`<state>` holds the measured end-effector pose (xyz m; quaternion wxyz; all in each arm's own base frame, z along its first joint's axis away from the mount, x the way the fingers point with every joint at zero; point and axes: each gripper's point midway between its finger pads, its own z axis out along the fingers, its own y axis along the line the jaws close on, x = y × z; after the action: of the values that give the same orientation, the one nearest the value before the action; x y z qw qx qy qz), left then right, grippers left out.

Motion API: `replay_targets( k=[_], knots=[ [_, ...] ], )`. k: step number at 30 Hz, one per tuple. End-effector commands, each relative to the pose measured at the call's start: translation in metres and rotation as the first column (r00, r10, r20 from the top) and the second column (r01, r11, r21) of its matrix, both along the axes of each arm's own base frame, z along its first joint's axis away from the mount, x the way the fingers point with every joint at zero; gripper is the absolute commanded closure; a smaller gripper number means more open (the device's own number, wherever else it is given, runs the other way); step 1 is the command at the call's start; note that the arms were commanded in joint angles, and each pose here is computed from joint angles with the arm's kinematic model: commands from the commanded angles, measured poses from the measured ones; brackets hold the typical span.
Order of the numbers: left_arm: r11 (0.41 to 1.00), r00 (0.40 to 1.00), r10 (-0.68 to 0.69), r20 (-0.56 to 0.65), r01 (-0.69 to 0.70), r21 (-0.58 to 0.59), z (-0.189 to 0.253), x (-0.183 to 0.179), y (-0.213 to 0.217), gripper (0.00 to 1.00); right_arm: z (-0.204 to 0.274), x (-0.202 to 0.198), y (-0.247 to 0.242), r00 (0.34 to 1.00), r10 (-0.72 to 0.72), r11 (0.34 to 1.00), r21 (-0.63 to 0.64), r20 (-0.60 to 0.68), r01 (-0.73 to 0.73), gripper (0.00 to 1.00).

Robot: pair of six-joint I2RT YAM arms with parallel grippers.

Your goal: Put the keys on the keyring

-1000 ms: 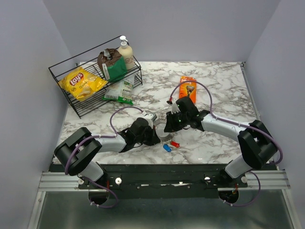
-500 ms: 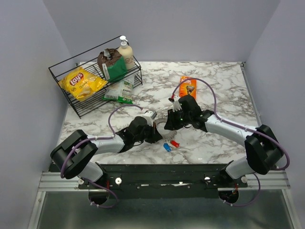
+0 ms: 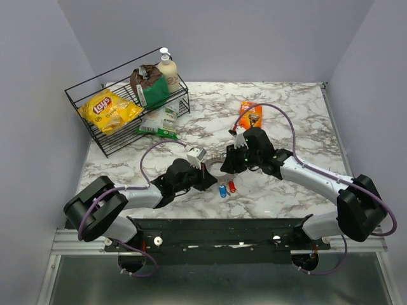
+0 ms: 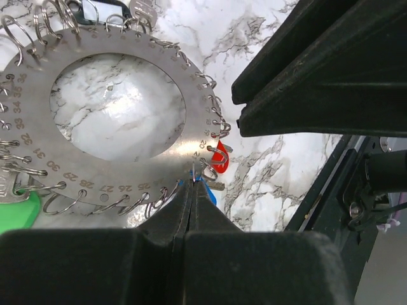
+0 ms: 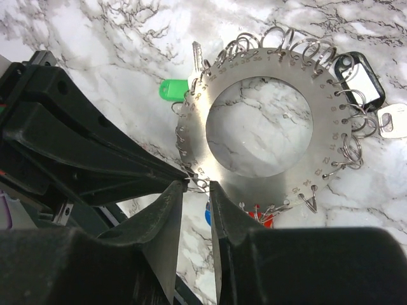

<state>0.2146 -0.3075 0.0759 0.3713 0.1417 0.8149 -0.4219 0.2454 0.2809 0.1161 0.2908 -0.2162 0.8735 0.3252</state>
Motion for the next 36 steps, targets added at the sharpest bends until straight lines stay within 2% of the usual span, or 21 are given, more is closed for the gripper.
replay_targets(
  k=[1, 8, 11, 17, 21, 23, 27, 36],
  knots=[
    [0.997, 0.988, 0.014, 0.157, -0.002, -0.078, 0.032, 0.009, -0.002, 1.0, 0.008, -0.001, -0.001, 0.999, 0.003, 1.0, 0.02, 0.045, -0.004, 0.67],
    [0.995, 0.968, 0.03, 0.251, -0.003, -0.105, 0.043, 0.009, 0.005, 1.0, 0.022, -0.003, -0.001, 0.996, 0.013, 0.998, 0.056, 0.092, -0.018, 0.64],
    [0.991, 0.954, 0.04, 0.299, 0.0, -0.134, 0.051, 0.007, 0.009, 1.0, 0.027, -0.006, -0.001, 0.992, 0.034, 0.996, 0.078, 0.119, -0.043, 0.59],
    [0.985, 0.918, 0.017, 0.397, 0.054, -0.166, 0.067, -0.001, 0.013, 1.0, 0.041, -0.017, -0.001, 0.969, 0.109, 0.985, 0.105, 0.22, -0.134, 0.41],
    [0.979, 0.89, 0.007, 0.457, 0.088, -0.187, 0.078, -0.008, 0.015, 1.0, 0.053, -0.023, -0.005, 0.949, 0.128, 0.978, 0.125, 0.289, -0.17, 0.24],
    [0.972, 0.868, -0.032, 0.496, 0.142, -0.185, 0.082, -0.016, 0.014, 1.0, 0.058, -0.027, -0.006, 0.939, 0.135, 0.973, 0.137, 0.315, -0.186, 0.2],
    [0.969, 0.853, -0.036, 0.521, 0.158, -0.192, 0.088, -0.018, 0.014, 1.0, 0.068, -0.031, -0.005, 0.922, 0.142, 0.963, 0.166, 0.361, -0.213, 0.1],
    [0.982, 0.876, -0.051, 0.48, 0.132, -0.137, 0.079, -0.011, 0.01, 1.0, 0.065, -0.033, -0.004, 0.921, 0.158, 0.96, 0.164, 0.357, -0.228, 0.09]
  ],
)
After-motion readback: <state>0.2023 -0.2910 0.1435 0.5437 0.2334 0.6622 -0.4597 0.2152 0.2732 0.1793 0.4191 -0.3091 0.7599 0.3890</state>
